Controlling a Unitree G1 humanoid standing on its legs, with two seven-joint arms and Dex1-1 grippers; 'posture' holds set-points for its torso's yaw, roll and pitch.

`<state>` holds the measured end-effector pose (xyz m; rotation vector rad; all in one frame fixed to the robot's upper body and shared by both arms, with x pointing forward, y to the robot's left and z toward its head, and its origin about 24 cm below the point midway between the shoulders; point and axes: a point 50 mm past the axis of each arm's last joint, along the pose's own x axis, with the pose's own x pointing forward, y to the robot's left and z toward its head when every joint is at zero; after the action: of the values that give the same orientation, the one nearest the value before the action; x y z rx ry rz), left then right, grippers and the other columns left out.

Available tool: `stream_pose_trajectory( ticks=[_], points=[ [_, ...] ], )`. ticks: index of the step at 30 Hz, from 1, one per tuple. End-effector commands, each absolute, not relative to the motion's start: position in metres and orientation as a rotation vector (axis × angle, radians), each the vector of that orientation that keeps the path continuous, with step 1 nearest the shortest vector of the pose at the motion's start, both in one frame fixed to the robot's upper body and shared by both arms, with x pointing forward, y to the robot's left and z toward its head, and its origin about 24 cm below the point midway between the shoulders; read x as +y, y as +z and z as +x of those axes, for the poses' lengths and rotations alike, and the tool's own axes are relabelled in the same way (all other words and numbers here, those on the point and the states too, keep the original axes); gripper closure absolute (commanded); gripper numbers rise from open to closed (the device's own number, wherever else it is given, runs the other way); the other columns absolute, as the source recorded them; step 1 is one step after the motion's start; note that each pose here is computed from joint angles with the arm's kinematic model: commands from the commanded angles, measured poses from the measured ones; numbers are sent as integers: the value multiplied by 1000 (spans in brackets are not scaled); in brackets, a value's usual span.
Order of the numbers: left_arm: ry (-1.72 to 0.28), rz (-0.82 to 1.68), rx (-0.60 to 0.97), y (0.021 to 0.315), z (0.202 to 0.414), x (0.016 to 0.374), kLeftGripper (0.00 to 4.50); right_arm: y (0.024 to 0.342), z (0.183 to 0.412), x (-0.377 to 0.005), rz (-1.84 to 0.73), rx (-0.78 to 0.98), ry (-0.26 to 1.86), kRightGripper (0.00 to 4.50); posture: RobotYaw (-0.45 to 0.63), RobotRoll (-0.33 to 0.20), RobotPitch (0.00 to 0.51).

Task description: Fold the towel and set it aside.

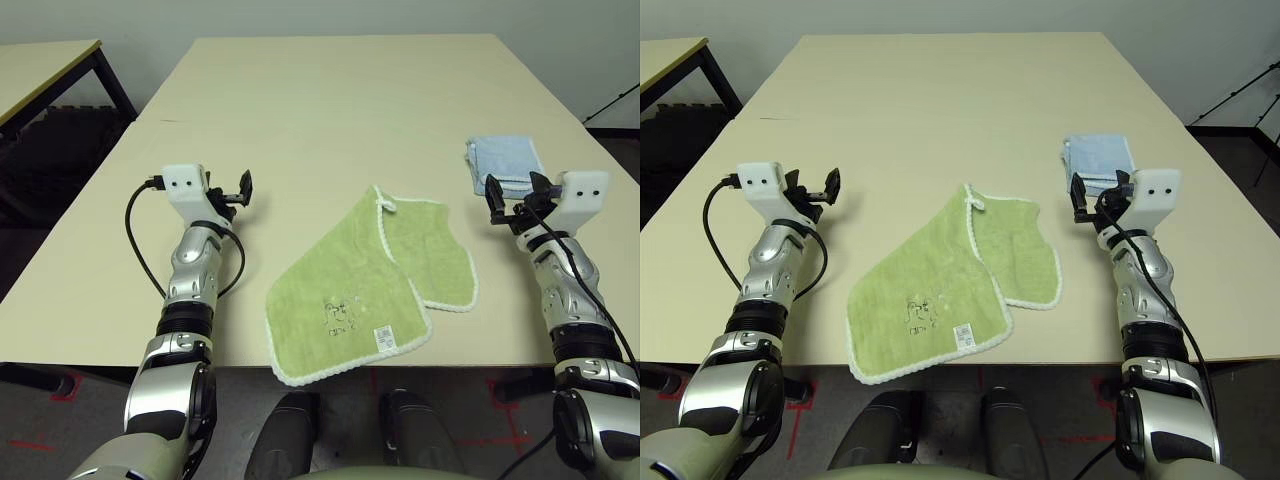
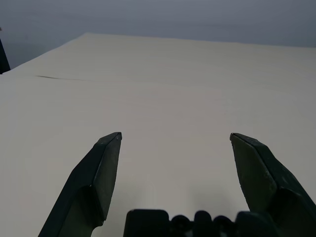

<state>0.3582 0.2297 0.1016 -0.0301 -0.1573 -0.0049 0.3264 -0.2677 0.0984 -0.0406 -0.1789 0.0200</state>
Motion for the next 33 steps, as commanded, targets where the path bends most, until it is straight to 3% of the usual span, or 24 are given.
stream_pose_trajectory(
  ticks=[1, 17, 26, 33],
  points=[
    [5, -18, -148, 103, 359, 232, 47, 98, 324, -268, -22, -189, 6, 0, 20, 0, 75],
    [-123, 62, -116, 110, 361, 254, 47, 111, 328, -246, 4, -225, 45, 0, 73, 0, 86],
    [-561, 161, -38, 127, 362, 250, 47, 116, 324, -243, -8, -160, 172, 0, 86, 0, 92],
    [-1014, 284, 96, 140, 343, 241, 47, 132, 322, -250, -26, -97, 343, 0, 69, 0, 78]
  ],
)
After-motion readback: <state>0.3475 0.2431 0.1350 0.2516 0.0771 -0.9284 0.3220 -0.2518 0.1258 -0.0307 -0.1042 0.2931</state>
